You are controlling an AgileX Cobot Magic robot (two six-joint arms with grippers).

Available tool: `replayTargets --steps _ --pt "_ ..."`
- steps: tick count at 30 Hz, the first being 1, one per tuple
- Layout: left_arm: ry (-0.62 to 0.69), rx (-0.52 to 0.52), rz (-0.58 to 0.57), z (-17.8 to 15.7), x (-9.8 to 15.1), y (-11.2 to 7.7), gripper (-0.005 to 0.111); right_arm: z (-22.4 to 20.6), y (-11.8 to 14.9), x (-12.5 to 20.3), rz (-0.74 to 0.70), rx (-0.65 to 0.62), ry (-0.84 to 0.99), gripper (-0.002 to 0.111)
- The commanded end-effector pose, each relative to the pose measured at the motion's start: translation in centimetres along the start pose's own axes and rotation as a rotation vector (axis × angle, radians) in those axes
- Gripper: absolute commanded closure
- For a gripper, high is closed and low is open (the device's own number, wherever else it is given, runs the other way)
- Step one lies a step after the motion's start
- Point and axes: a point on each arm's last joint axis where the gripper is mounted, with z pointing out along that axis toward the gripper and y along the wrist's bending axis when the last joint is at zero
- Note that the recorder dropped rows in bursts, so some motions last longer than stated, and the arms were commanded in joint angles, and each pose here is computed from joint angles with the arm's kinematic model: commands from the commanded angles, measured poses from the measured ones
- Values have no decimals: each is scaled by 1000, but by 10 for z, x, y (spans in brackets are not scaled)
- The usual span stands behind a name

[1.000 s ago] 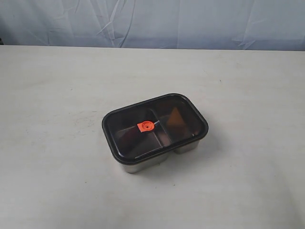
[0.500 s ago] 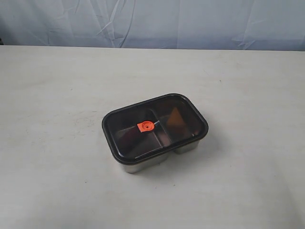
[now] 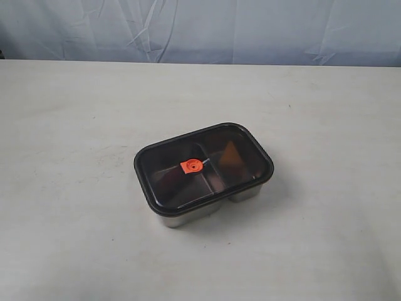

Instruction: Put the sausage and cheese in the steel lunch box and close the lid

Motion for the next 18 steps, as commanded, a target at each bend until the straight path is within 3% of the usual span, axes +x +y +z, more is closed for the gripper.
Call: replayTargets --steps 1,18 --pt "-50 -9 11 0 -3 1 107 0 -1 0 1 5 -12 109" --pt "-81 -16 43 0 -6 2 107 0 -1 0 1 5 -12 109"
